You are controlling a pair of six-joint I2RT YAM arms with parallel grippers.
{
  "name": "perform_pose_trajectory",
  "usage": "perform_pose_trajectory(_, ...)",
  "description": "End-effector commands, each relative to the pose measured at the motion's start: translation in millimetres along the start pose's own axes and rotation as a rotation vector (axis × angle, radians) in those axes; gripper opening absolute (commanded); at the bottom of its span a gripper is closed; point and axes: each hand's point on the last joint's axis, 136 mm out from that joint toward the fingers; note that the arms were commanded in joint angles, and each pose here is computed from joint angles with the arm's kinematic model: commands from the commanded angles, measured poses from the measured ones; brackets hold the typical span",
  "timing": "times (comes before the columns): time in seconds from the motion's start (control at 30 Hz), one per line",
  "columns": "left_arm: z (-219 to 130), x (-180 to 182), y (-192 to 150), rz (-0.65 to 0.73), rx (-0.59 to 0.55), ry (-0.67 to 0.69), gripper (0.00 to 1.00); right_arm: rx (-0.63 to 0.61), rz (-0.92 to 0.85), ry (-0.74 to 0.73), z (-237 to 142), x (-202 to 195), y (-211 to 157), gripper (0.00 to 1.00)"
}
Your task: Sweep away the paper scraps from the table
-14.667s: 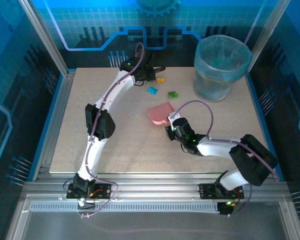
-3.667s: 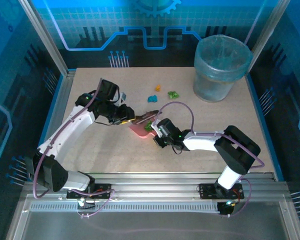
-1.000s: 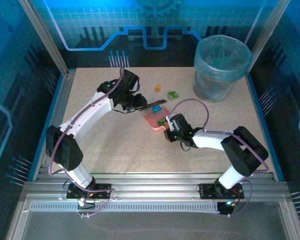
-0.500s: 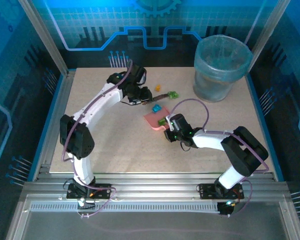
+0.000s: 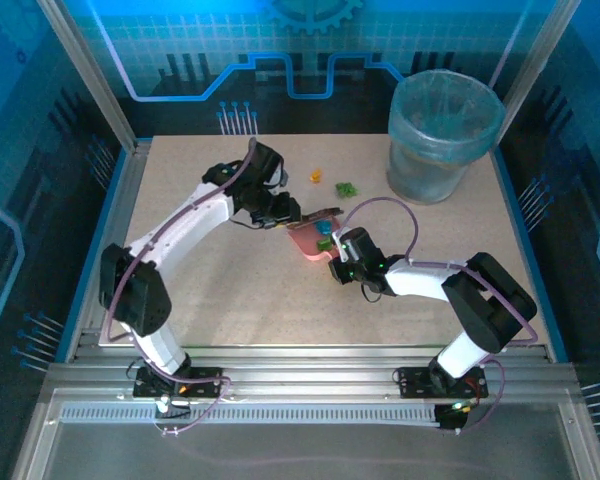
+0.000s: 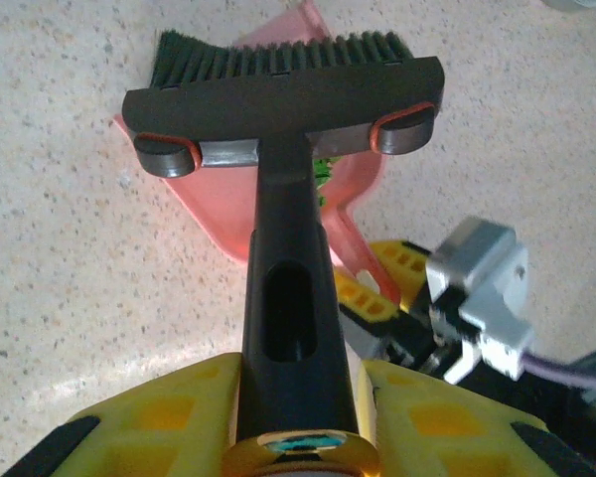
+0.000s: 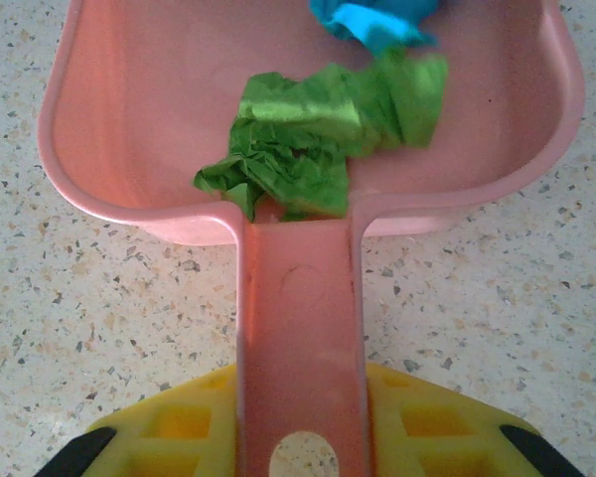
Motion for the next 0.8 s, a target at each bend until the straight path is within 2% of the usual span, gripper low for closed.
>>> perform_pose_trajectory(0.0,-16.2,-10.6,-19.7,0.008,0.011,-0.059,0.00,0.056,0.023,-0.033,4.0,-11.8,-12.7,0.00)
perform_pose_trajectory(0.17,-26.4,-7.8,-28.9,0.007,-0.009,-0.051,0.00,0.050,0.016,-0.026,4.5,-10.4,-12.9,0.00)
perform_pose_trajectory(0.47,-52.6,-0.2,-14.1,0.015,-0.133,0.017,0.00,0.008,-0.043,-0.015,1.8,-0.5,-11.4,0.00)
perform_pose_trajectory(0.77,-92.0,41.4,-6.1,-0.060,-0.438,0.133,0.00,-0.074,-0.086,0.033,-7.9,11.5,-7.0,0.00)
Point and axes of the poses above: each hand's point on the last joint's axis, 136 mm out from that joint toward the fingers, its own z axis out along the fingers, its own x axis along the line the jaws close on, y = z × x, and after that the axes turned 14 degrees about z, right-handed
